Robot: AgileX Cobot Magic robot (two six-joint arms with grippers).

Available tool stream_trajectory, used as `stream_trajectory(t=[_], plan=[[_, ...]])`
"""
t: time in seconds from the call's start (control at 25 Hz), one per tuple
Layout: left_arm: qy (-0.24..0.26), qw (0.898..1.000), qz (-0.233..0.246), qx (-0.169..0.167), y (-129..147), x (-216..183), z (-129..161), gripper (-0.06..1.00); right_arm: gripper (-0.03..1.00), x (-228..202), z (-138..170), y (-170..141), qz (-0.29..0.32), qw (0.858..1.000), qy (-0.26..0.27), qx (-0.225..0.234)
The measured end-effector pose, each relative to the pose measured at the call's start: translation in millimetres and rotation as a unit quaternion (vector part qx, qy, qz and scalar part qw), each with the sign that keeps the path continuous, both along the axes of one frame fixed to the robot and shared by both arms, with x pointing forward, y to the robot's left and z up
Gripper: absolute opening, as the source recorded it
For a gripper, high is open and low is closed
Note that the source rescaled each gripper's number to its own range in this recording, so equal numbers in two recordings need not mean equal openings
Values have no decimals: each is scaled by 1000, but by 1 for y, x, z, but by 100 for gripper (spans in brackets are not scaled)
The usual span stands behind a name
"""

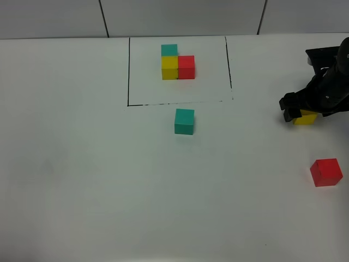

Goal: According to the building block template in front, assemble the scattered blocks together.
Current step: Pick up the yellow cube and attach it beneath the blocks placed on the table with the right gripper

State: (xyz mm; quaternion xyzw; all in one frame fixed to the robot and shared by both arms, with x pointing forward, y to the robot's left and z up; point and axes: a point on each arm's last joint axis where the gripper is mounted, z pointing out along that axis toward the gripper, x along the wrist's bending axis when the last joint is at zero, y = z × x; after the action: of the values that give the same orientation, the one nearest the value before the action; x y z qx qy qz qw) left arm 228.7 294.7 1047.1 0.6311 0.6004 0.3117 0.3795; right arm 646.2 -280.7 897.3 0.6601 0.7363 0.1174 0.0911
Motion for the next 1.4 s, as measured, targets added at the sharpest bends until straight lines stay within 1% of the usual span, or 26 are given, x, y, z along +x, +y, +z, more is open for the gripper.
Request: stream_trajectory(t=[0.44,0.64,0.76,0.84,0.88,0.96,1.0,1.08,1.2,1.28,1.4], plan=[[0,1000,0,0,0,0,0,98,63,0,0,0,0,1000,1,0],[0,1000,0,0,0,0,0,98,63,1,-7,-4,-5,1000,8,-1],[0,1000,0,0,0,0,0,98,62,2,-6,-5,-5,1000,8,-1],[0,1000,0,0,0,0,0,98,56,2,-7,-5,-5,1000,8,-1],[0,1000,0,0,0,0,0,98,48,2,-7,-5,-5,1000,8,-1],[0,1000,0,0,0,0,0,98,23,2,-7,-5,-5,1000,8,-1],[0,1000,0,0,0,0,0,98,4,2,-6,-5,-5,1000,8,-1],[0,1000,0,0,0,0,0,98,0,2,-6,-5,-10,1000,8,0],[0,1000,0,0,0,0,0,98,0,0,0,-4,-18,1000,12,4],[0,1000,0,0,0,0,0,98,0,-3,12,0,-15,1000,17,6],[0,1000,0,0,0,0,0,98,0,-13,34,21,1,1000,26,10]])
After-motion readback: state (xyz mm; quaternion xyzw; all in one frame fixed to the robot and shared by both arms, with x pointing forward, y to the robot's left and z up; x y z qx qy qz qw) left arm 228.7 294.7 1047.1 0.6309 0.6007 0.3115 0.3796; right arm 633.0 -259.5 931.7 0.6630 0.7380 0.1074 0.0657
